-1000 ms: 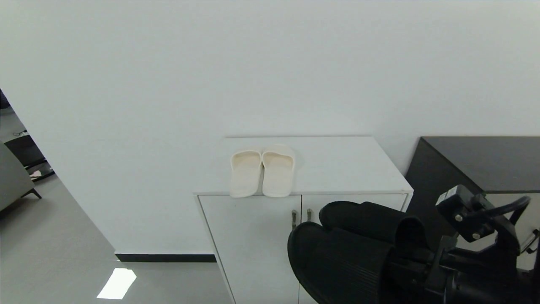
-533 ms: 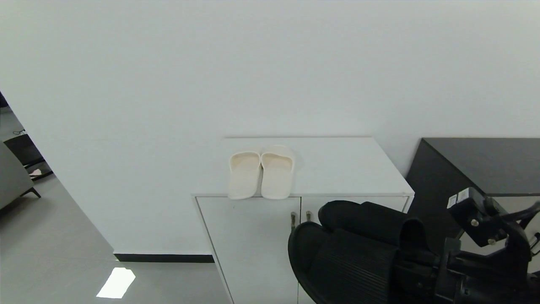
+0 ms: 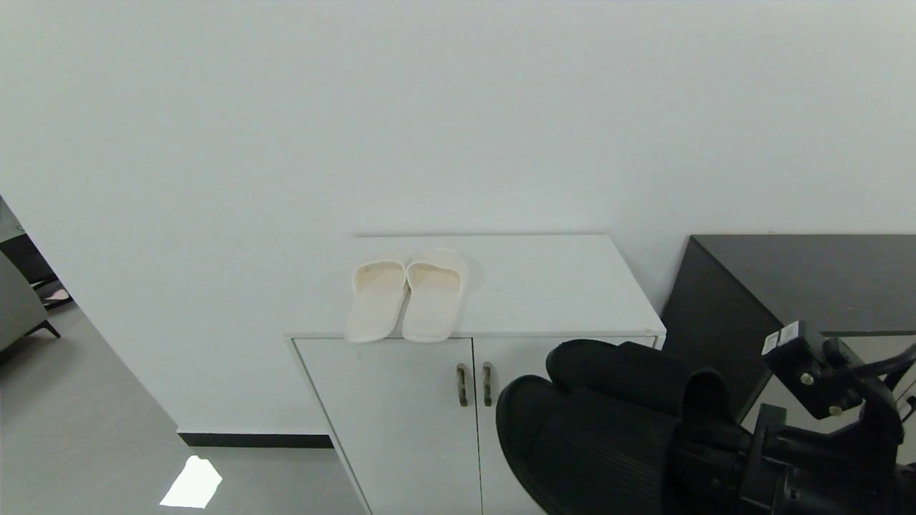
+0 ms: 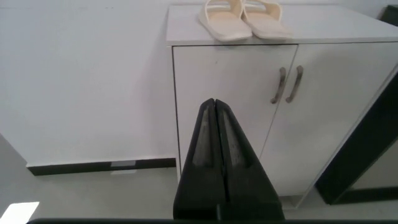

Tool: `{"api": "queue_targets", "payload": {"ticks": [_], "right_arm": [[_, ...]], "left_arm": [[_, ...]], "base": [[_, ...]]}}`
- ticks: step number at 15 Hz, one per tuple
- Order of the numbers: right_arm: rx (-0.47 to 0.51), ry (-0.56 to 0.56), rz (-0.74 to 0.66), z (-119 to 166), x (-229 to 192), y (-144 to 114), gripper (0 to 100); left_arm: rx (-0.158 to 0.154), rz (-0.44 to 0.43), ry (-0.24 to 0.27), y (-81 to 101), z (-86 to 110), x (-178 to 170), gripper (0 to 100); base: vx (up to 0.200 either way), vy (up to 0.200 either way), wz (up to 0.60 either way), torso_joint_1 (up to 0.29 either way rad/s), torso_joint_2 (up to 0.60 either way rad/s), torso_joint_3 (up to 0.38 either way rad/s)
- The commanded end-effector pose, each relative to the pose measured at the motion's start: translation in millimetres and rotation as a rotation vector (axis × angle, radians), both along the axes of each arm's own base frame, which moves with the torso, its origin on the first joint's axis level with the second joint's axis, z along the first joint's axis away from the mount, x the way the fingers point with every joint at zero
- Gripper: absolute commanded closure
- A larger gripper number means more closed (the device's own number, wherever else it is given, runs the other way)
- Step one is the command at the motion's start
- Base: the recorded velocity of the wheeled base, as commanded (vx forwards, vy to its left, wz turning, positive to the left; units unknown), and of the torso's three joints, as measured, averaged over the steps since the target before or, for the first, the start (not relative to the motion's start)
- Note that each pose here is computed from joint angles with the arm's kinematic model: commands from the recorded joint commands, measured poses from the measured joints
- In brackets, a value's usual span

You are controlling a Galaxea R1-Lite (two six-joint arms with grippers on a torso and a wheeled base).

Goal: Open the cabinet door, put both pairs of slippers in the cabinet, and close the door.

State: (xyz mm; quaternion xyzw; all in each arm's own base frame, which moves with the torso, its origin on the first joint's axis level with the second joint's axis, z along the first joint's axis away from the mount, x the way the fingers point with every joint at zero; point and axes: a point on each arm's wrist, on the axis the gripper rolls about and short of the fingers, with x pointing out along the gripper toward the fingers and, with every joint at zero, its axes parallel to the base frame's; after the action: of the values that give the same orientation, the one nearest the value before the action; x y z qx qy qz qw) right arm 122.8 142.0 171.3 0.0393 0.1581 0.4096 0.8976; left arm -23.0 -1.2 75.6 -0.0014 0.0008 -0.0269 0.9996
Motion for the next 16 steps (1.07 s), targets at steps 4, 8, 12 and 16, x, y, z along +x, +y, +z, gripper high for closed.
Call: {"api": "queue_targets", "payload": {"ticks": [4, 8, 12, 16], "right_arm": [[-0.002, 0.002, -0.006, -1.0, 0.5, -1.2, 100], [-0.011, 0.006, -0.005, -3.4, -0.2, -2.0, 100], [-0.014, 0.008, -0.005, -4.1, -0.2, -2.0, 100], [-0.02, 0.012, -0.005, -6.1, -0.8, -2.7, 100]], "left_arm": [[0.0, 0.0, 0.002, 0.0, 0.0, 0.1, 100], [0.0, 0.0, 0.0, 0.0, 0.0, 0.0, 100], [0.003, 0.0, 0.0, 0.0, 0.0, 0.0, 100], [0.004, -0.001, 0.003, 0.0, -0.4, 0.2, 100]], "base": [[0.0, 0.0, 0.0, 0.0, 0.0, 0.0], [0.0, 0.0, 0.0, -0.013, 0.02, 0.012], [0.0, 0.0, 0.0, -0.184, 0.42, 0.218], [0.0, 0.0, 0.0, -0.251, 0.55, 0.294]]}}
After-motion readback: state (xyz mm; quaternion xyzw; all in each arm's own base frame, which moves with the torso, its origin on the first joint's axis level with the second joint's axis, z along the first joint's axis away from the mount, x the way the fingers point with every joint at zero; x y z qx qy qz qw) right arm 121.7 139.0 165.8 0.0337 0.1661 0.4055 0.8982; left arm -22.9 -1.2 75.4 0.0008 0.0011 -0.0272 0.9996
